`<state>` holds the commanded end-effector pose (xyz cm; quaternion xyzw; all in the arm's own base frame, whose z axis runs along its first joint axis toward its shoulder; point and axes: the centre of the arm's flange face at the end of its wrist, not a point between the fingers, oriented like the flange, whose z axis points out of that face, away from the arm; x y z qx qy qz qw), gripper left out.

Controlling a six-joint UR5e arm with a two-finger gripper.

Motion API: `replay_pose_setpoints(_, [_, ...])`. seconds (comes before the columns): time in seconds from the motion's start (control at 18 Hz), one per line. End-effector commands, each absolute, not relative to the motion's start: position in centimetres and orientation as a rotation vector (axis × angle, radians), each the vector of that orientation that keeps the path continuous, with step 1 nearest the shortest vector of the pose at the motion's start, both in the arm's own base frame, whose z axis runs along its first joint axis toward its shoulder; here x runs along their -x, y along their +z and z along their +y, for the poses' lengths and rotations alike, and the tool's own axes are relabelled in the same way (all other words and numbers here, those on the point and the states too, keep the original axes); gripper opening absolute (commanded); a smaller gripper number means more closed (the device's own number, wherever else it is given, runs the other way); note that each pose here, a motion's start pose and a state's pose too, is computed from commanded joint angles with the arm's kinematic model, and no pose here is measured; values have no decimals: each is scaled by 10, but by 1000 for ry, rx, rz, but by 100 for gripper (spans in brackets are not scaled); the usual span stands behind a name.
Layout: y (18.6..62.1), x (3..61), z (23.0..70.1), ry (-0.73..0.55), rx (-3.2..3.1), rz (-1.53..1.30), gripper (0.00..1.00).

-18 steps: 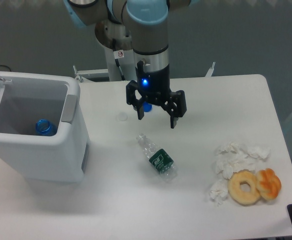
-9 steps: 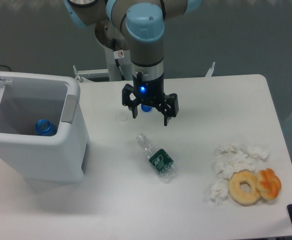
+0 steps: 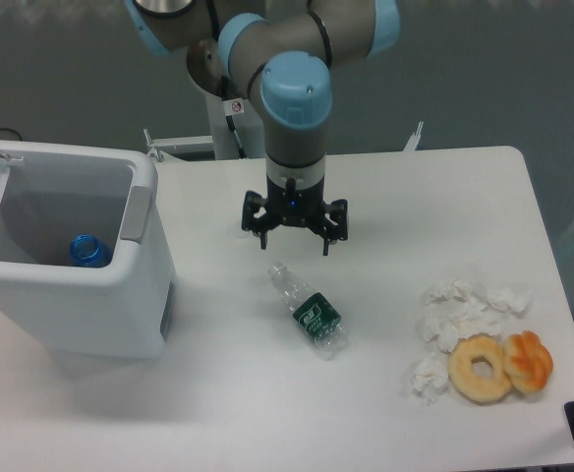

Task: Pick up the plastic bottle
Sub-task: 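Move the open gripper down over the green-labelled clear plastic bottle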

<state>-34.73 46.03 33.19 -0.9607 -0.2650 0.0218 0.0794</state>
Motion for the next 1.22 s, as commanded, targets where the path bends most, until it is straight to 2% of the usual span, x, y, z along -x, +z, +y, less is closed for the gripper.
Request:
replay_pose_setpoints(0.28, [309, 362, 472, 32, 2832, -995, 100])
replay_pose_setpoints(0.78, [285, 391, 497, 22, 2780, -1136, 100])
replay_pose_setpoints(1.22, [266, 414, 505, 70, 2796, -1162, 100])
